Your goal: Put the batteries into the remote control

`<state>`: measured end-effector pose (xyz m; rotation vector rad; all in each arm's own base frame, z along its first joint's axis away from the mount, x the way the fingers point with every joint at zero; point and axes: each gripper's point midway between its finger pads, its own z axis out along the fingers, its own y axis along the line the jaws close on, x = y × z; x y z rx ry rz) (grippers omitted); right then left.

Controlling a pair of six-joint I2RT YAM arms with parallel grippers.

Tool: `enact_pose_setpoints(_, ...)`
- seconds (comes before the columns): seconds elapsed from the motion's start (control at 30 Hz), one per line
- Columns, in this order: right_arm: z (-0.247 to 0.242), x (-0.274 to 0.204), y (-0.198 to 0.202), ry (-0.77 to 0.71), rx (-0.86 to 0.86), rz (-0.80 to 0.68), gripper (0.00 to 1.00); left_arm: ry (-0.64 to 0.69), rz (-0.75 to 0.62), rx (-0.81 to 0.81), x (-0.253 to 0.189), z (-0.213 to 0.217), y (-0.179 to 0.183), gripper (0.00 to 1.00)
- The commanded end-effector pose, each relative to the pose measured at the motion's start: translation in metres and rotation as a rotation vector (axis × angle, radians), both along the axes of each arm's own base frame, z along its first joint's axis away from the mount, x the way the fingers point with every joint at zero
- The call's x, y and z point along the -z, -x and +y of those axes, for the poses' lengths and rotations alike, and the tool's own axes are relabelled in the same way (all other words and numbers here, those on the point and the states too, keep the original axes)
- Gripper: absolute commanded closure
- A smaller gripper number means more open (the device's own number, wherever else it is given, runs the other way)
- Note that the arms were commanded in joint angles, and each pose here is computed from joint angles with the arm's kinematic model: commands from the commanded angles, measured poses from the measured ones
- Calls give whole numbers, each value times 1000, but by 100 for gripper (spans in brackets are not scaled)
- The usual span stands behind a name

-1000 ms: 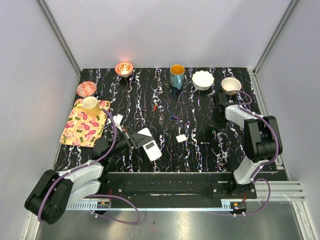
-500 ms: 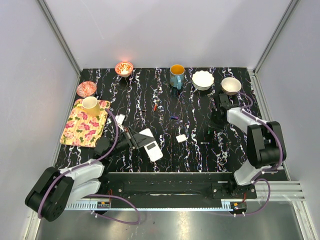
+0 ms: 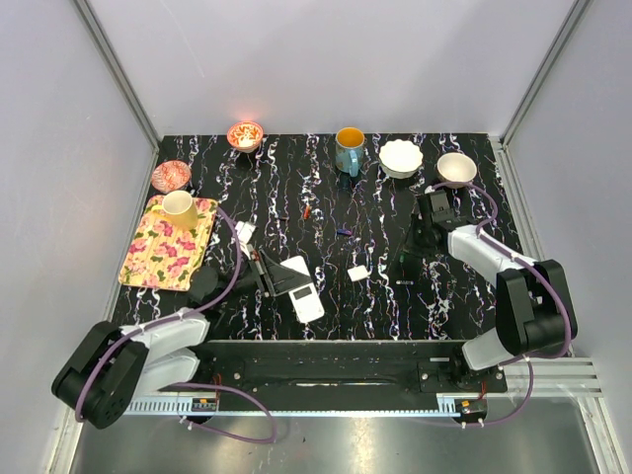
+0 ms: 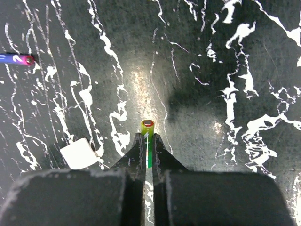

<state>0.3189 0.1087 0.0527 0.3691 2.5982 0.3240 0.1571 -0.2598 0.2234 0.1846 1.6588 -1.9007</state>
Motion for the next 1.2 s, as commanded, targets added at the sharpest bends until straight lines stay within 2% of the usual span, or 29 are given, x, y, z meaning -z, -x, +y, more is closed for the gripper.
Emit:
enact_pose_setpoints(0.0,10,-16,-16,-55,-7,-75,100,7,-223,-22,-29,-3,6,100)
enact_pose_setpoints(0.03,11,-17,-16,-58,-9,-79,100,-28,-250,-53,-27,-4,1,100)
enact_pose_setpoints(0.1,11,-20,-16,-63,-8,-85,100,-122,-194,-72,-16,-5,-6,100)
enact_pose_setpoints(0.17,16,-24,-16,-88,-12,-89,100,-160,-197,-102,-12,-3,-10,100)
enact_pose_setpoints(0.43,39,-31,-17,-139,-16,-73,100,-120,-137,-89,-11,0,-2,100)
enact_pose_setpoints(0.83,43,-30,-21,-42,-93,-102,100,-112,-134,-91,-11,1,-1,100)
enact_pose_setpoints(0.97,59,-36,-18,-79,-239,-134,100,-103,-138,-88,-12,1,0,100)
enact_pose_setpoints(1.17,96,-59,-7,-199,-467,-336,100,-91,-133,-103,-11,4,1,100)
